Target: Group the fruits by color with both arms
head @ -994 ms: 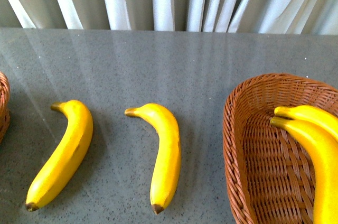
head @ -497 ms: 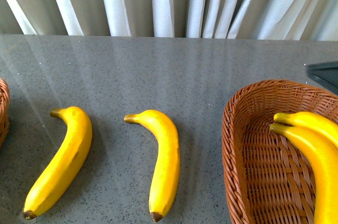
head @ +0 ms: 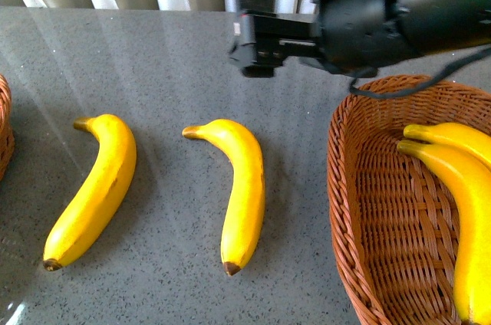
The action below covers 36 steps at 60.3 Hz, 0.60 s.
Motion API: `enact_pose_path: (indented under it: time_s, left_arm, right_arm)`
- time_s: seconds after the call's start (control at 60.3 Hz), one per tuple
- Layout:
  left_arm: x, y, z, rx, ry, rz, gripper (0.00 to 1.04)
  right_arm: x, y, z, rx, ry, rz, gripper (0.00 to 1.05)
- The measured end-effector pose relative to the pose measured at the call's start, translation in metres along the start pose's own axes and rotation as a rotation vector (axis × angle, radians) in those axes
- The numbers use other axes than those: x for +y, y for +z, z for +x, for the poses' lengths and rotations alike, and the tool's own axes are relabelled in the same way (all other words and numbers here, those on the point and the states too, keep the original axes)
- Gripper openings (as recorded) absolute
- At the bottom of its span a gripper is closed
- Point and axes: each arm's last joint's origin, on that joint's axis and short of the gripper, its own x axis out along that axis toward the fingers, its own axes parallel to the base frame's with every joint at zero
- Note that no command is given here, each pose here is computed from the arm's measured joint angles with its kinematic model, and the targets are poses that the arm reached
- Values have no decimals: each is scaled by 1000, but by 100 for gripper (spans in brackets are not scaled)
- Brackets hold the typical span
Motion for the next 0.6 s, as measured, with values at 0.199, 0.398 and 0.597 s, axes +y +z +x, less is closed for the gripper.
enact_pose_path:
  time_s: [0.199,0.398,0.597]
  left_arm:
    - [0,0,0,0,0,0,96]
    - [0,0,0,0,0,0,96]
    - [0,0,0,0,0,0,96]
  right_arm:
    - [48,13,72,136,20,-56,96]
    - [75,-1,104,241,21,-104,96]
    - [102,-6,112,270,80,-131,96]
